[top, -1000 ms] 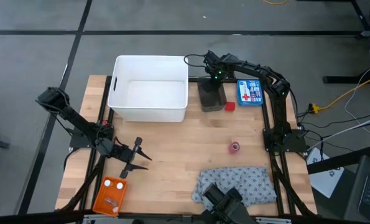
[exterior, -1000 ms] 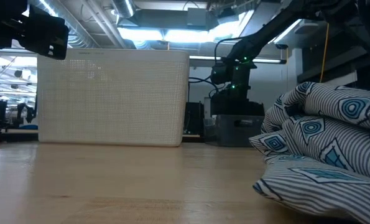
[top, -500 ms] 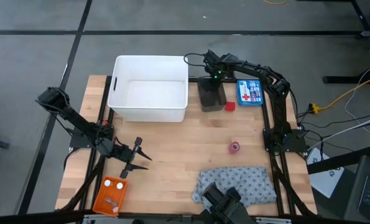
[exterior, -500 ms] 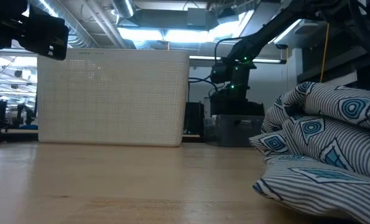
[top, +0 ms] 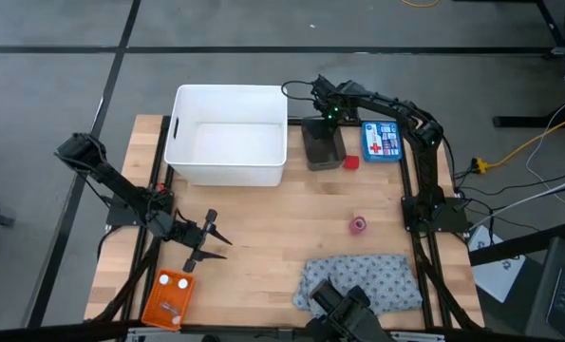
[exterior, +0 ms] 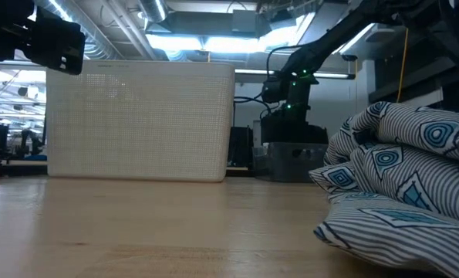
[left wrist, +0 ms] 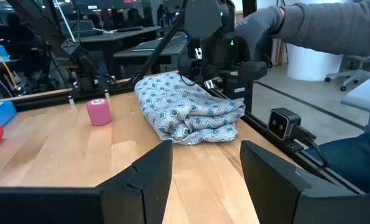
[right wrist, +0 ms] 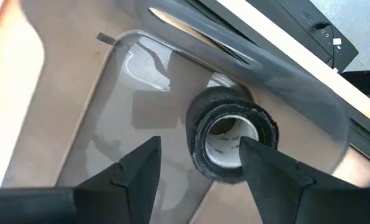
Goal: Pick & place medical supplies in basket/bin
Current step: Put the pink bandage into the black bin
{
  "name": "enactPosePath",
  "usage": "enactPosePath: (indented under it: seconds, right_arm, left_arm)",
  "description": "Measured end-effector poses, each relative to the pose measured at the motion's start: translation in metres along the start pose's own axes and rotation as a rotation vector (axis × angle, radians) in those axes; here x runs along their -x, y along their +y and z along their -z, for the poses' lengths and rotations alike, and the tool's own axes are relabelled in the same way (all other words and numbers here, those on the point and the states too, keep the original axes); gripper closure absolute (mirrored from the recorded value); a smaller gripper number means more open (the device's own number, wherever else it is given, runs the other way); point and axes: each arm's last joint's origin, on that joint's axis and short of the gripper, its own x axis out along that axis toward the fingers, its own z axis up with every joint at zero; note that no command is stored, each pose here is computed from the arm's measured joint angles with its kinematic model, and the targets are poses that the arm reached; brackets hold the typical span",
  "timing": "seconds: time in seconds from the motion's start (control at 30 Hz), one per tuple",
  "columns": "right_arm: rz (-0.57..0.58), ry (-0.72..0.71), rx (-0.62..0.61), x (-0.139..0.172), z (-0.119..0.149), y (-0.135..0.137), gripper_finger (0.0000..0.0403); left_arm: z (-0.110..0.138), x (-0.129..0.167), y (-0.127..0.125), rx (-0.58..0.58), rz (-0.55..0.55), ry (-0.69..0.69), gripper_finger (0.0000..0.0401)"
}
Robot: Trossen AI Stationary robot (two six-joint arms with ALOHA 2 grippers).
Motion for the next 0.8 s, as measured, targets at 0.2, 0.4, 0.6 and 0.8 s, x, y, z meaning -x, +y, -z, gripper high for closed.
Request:
enactPosePath:
  seconds: [0.2, 0.4, 0.6, 0.8]
  right_arm:
    - [-0.002, -0.013, -0.014, 0.028, -0.01, 0.003, 0.0184]
    - [0.002, 0.022, 0.0, 0.062, -0.01, 0.014, 0.0183]
    - [0.021, 0.139, 0.057, 0.082, 0.007, 0.042, 0.0183]
    - [0.028, 0.178, 0.132, 0.098, 0.027, 0.081, 0.0183]
  left_arm:
    - [0.0, 0.0, 0.0, -0.001, -0.001, 0.0, 0.0214]
    - [0.0, 0.0, 0.0, -0.003, -0.001, 0.0, 0.0214]
    - [0.0, 0.0, 0.0, -0.024, -0.003, 0.003, 0.0214]
    - [0.0, -0.001, 0.002, -0.045, -0.002, 0.003, 0.0214]
